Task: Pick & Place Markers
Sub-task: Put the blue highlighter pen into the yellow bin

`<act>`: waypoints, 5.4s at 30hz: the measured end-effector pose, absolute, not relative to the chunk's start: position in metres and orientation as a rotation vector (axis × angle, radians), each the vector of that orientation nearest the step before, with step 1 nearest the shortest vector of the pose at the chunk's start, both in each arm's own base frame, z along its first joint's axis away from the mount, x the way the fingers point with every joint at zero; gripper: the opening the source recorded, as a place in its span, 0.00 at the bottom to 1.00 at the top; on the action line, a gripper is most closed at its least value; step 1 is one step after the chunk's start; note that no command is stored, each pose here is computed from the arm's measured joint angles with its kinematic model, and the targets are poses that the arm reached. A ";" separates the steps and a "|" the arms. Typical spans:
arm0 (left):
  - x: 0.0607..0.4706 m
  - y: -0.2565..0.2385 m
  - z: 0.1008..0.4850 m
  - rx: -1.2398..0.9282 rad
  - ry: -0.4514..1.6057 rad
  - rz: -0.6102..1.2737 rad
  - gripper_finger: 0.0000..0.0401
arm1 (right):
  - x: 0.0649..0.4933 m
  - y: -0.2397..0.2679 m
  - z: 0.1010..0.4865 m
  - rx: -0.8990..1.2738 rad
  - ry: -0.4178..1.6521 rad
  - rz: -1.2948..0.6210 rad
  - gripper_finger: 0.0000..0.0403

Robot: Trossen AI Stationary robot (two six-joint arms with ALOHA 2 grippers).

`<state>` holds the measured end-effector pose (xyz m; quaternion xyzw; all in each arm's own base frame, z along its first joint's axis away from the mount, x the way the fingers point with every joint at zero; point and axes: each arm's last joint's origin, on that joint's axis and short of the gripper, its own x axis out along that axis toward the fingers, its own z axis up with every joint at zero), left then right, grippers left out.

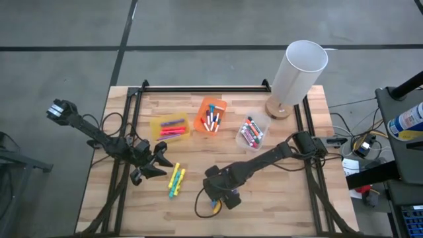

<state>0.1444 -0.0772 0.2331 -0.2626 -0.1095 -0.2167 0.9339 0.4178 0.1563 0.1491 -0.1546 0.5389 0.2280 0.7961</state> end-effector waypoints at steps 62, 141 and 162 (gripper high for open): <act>0.144 -0.077 0.233 -0.535 -0.223 -0.442 0.42 | 0.420 0.138 0.139 -0.316 1.167 0.430 0.55; 0.144 -0.077 0.232 -0.526 -0.217 -0.440 0.42 | 0.423 0.132 0.137 -0.223 1.165 0.438 0.19; 0.144 -0.077 0.232 -0.523 -0.218 -0.439 0.42 | 0.424 0.130 0.142 -0.210 1.183 0.426 0.17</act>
